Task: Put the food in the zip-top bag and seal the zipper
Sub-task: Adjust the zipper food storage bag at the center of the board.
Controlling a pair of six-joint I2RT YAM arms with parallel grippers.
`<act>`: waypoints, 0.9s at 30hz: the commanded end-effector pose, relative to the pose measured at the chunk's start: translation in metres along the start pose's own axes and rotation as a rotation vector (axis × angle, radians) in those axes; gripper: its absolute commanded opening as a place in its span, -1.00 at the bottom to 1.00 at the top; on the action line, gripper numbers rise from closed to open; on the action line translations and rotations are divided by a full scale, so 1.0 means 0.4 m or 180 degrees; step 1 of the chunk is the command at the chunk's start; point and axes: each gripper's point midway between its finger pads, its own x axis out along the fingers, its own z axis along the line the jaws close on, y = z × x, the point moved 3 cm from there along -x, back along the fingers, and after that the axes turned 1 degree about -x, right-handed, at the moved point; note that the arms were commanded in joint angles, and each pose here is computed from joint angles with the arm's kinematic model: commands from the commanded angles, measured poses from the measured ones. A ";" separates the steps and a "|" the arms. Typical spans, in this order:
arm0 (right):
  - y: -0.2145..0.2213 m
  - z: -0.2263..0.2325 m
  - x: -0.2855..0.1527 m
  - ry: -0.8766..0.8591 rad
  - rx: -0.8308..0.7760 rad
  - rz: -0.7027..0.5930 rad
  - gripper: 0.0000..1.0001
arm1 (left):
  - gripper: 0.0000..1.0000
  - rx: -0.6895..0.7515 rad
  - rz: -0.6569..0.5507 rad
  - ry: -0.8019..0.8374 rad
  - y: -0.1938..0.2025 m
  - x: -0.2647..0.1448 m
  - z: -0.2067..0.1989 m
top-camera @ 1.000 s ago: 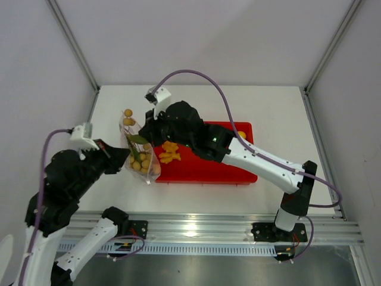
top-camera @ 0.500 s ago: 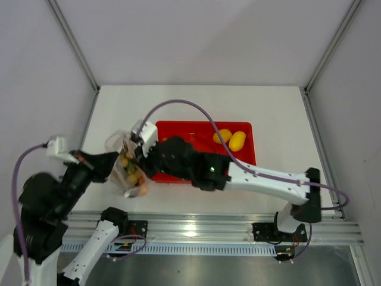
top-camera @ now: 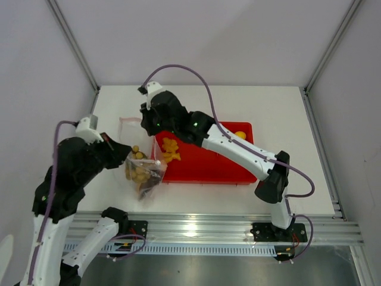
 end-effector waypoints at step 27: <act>-0.125 0.057 -0.100 -0.0645 0.0529 -0.0051 -1.00 | -0.99 0.0078 -0.0318 0.0289 -0.077 -0.090 -0.057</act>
